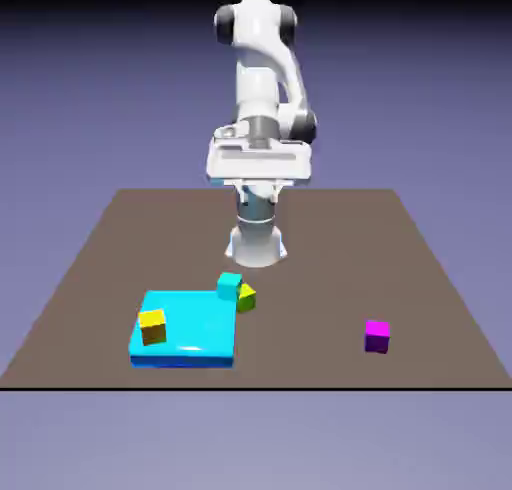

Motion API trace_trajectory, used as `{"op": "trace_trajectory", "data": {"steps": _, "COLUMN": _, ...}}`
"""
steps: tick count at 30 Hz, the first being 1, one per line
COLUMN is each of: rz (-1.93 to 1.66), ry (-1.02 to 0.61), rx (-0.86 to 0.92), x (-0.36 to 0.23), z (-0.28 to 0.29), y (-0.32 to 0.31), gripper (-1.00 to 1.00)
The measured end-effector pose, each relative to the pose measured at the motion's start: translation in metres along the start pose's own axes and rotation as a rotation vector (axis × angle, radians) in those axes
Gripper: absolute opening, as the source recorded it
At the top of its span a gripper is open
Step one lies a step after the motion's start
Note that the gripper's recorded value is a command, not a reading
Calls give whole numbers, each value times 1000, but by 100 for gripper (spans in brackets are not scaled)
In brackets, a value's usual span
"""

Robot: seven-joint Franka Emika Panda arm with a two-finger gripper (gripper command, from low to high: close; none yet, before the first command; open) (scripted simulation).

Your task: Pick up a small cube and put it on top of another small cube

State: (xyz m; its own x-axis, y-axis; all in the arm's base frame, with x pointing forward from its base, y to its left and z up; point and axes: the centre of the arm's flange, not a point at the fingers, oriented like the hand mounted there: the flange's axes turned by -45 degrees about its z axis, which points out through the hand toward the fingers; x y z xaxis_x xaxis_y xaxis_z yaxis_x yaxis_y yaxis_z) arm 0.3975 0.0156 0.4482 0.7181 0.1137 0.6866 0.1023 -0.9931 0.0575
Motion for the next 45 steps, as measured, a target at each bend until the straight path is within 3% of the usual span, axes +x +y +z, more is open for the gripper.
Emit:
{"op": "trace_trajectory", "data": {"steps": 11, "rz": -571, "ry": -282, "rx": 261, "x": -32, "z": 114, "y": -119, "gripper": 0}}
{"op": "trace_trajectory", "data": {"steps": 22, "rz": -1145, "ry": -495, "rx": 605, "x": -136, "z": 200, "y": -254, "gripper": 0}}
{"op": "trace_trajectory", "data": {"steps": 29, "rz": -1149, "ry": -496, "rx": 607, "x": -176, "z": 246, "y": -264, "gripper": 0}}
{"op": "trace_trajectory", "data": {"steps": 30, "rz": -1148, "ry": -496, "rx": 607, "x": -183, "z": 252, "y": -265, "gripper": -100}}
{"op": "trace_trajectory", "data": {"steps": 38, "rz": -1157, "ry": -497, "rx": 607, "x": -135, "z": 200, "y": -251, "gripper": -100}}
{"op": "trace_trajectory", "data": {"steps": 45, "rz": -1354, "ry": -500, "rx": 606, "x": -97, "z": 165, "y": -119, "gripper": -100}}
